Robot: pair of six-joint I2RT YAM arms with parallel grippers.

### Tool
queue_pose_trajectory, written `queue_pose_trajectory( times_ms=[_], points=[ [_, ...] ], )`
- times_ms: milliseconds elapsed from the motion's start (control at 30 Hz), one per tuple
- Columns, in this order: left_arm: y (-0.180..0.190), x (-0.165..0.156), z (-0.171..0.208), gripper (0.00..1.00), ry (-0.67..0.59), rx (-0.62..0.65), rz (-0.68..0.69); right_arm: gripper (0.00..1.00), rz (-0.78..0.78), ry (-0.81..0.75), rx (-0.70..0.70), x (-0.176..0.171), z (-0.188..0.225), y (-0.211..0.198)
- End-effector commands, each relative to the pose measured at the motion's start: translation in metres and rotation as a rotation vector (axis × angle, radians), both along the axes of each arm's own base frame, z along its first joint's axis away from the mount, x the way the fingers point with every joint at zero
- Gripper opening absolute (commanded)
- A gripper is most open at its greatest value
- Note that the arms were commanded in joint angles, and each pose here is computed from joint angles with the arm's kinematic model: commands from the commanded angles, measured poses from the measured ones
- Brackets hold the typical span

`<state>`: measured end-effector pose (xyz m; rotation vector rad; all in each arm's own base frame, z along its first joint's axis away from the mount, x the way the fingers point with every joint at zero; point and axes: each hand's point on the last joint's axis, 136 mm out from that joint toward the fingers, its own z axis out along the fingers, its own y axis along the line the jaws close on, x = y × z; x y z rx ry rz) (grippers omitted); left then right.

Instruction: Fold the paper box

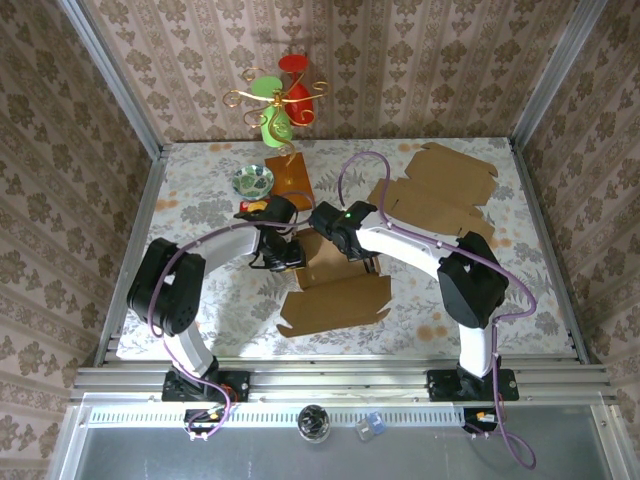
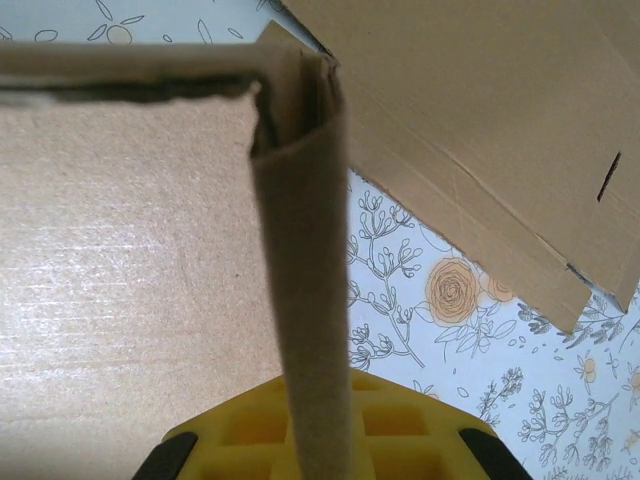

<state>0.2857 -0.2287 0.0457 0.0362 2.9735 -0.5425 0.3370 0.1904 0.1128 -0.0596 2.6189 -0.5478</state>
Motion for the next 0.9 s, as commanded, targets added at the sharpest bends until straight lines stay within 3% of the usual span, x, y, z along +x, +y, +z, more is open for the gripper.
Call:
queue_pose_trajectory(
  times_ms=[0,267,367,667,867],
  points=[
    [0.014,-0.002,-0.006,0.22,-0.024,0.086,0.025,0.0,-0.032,-0.05,-0.001,0.003,0.009,-0.004],
    [0.023,-0.016,-0.015,0.04,-0.003,0.213,0.039,0.0,-0.039,-0.045,0.003,0.0,0.006,-0.003],
    [0.021,-0.016,-0.012,0.01,-0.021,0.208,0.049,0.0,-0.048,-0.025,0.007,-0.003,-0.001,-0.004],
    [-0.007,-0.01,0.011,0.26,-0.021,0.084,0.005,0.0,-0.074,0.016,0.029,-0.008,-0.016,-0.006],
    [-0.021,-0.011,0.027,0.32,-0.018,-0.008,-0.01,0.0,-0.115,0.049,0.038,-0.011,-0.026,-0.016]
  ],
)
